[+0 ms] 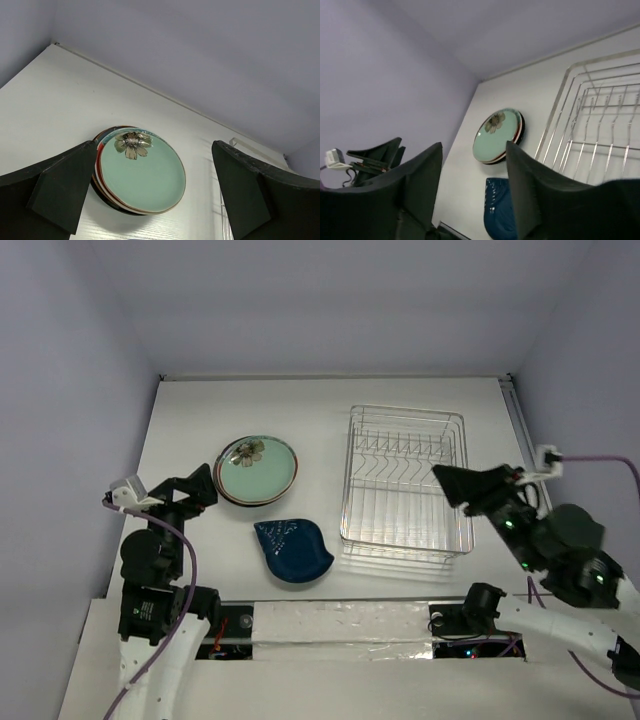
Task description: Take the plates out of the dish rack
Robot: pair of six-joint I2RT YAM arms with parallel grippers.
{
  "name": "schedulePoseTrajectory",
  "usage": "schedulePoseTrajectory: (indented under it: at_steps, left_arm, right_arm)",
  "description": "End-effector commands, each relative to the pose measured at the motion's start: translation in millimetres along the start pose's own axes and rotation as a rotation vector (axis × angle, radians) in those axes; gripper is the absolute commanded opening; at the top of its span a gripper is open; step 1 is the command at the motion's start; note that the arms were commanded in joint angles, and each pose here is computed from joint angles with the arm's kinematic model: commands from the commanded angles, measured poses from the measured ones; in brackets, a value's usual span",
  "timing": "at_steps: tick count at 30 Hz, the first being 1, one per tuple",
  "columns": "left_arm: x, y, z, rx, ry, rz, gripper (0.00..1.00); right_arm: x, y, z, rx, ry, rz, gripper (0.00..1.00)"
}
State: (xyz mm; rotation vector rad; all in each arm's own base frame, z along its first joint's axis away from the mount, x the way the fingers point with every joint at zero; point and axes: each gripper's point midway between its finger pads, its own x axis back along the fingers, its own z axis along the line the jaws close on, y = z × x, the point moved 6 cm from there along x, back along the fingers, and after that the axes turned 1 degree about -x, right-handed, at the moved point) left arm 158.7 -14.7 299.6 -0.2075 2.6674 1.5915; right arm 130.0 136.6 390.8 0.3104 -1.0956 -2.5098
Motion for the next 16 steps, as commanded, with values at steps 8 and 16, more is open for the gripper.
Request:
schedulePoseTrajectory:
  at_steps: [8,16]
  left_arm:
    - [12,59,-26,0.013,-0.061,-0.122,0.99]
    - [2,51,-25,0.033,-0.049,-0.097,0.99]
  right_arm:
    - [81,50,-80,-0.183,-0.178,-0.289,0.83]
    - [76,47,-78,-0.155,-0.17,-0.299,0.83]
